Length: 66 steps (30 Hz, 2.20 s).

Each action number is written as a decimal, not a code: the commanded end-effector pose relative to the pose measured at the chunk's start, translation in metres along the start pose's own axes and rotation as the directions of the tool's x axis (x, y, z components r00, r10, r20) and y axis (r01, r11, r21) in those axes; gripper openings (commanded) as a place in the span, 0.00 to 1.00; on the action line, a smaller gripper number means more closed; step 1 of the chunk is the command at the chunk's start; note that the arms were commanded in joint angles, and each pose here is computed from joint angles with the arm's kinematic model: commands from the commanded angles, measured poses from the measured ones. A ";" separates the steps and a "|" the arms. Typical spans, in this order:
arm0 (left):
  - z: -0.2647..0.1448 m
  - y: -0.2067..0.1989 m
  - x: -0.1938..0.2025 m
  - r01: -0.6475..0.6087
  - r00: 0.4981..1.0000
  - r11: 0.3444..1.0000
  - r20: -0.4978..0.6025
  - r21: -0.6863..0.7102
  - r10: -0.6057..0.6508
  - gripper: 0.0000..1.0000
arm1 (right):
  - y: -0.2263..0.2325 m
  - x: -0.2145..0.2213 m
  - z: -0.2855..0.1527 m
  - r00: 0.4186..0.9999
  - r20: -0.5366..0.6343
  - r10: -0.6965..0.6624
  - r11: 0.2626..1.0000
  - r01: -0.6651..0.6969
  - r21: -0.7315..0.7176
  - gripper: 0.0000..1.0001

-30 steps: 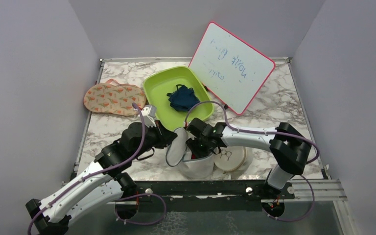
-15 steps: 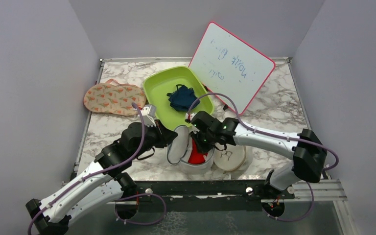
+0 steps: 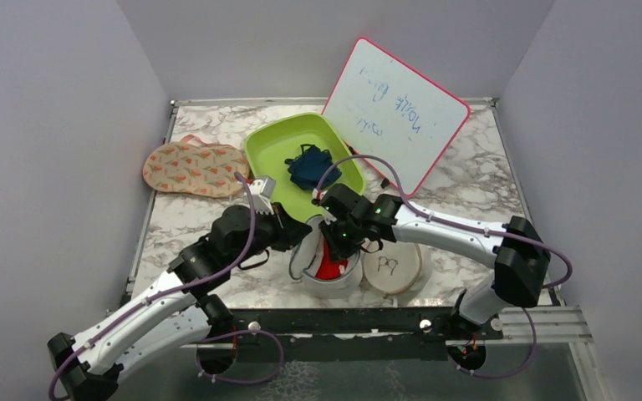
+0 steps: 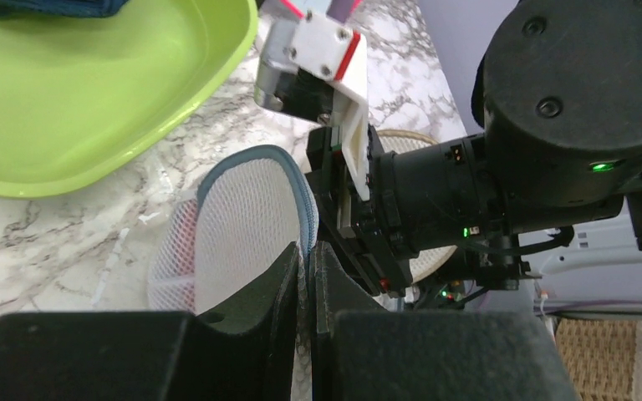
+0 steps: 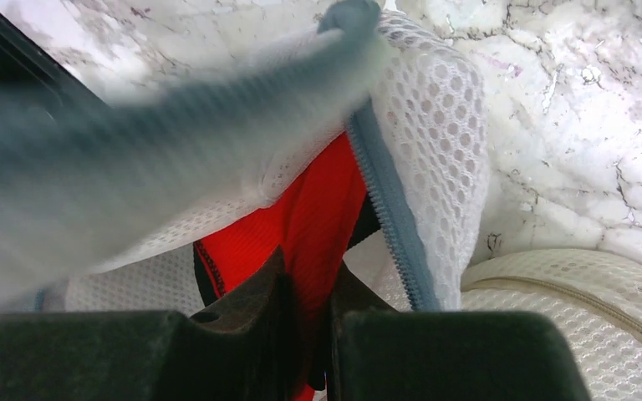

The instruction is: Unzip the laundry bag and remove the bra

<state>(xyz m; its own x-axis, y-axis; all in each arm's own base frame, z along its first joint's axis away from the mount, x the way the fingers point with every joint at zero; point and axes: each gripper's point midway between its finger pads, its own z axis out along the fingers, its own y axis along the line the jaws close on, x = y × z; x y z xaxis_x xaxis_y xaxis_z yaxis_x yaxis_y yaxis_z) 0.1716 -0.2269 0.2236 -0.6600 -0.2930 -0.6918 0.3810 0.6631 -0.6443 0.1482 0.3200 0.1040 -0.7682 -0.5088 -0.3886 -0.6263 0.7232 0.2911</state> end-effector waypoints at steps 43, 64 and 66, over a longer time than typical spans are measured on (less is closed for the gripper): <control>-0.058 0.071 -0.054 -0.157 0.979 0.833 0.027 -0.531 0.202 0.95 | 0.005 -0.012 0.004 0.975 0.191 -0.110 0.988 0.127 -0.083 0.08; 0.010 0.059 0.058 -0.185 0.937 0.955 -0.335 -0.230 0.101 0.74 | 0.013 -0.027 -0.004 0.968 0.233 -0.097 0.986 0.125 -0.109 0.08; 0.018 0.053 0.060 -0.172 0.941 0.964 -0.323 -0.201 0.100 0.77 | 0.013 -0.027 -0.005 0.968 0.233 -0.098 0.986 0.126 -0.109 0.08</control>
<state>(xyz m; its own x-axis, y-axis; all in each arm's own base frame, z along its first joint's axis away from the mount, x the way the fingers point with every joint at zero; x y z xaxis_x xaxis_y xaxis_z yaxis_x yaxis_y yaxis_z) 0.1611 -0.1963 0.1283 -0.8112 0.0520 -0.5824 0.3045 0.8879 -0.3448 0.1529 0.3273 0.1037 -0.6710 -0.4876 -0.5586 -0.7153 0.6241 0.3144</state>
